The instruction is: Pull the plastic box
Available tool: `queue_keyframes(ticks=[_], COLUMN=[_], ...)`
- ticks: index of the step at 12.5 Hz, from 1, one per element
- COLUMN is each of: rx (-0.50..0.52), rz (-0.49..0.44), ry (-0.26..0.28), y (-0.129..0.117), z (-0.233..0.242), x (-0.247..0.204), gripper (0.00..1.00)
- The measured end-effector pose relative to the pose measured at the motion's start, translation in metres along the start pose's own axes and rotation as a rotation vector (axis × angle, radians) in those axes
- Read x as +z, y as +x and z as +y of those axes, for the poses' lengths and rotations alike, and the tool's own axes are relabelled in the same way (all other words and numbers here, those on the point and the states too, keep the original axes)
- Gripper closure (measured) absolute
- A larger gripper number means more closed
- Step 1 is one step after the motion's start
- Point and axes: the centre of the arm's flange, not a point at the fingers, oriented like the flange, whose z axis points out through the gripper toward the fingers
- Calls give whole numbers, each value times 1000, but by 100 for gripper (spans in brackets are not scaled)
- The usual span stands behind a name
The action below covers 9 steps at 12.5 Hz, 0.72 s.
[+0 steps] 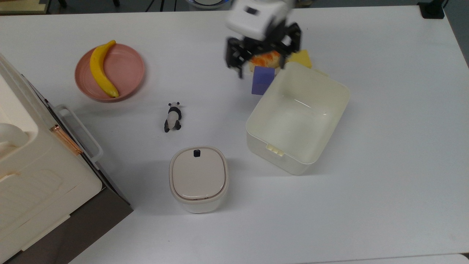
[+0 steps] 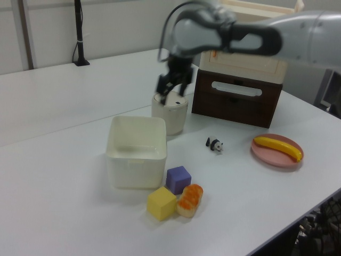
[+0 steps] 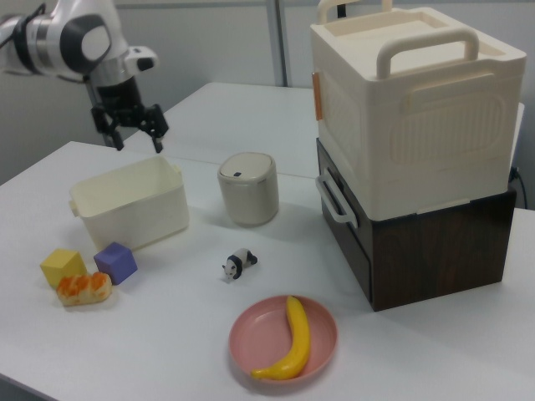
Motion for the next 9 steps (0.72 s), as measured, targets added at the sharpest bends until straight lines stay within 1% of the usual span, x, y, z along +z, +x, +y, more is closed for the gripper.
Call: queue_keyframes(ticks=[2,5,6,9], rx=[103,194,209,213], rz=[-47,-42,-44,-57], ry=[-4,-11,-12,-11], y=[-25,-42,-45,-46], z=[57,108,117,114], x=[-24,-34,-34,-28], gripper=[0,0,0,0])
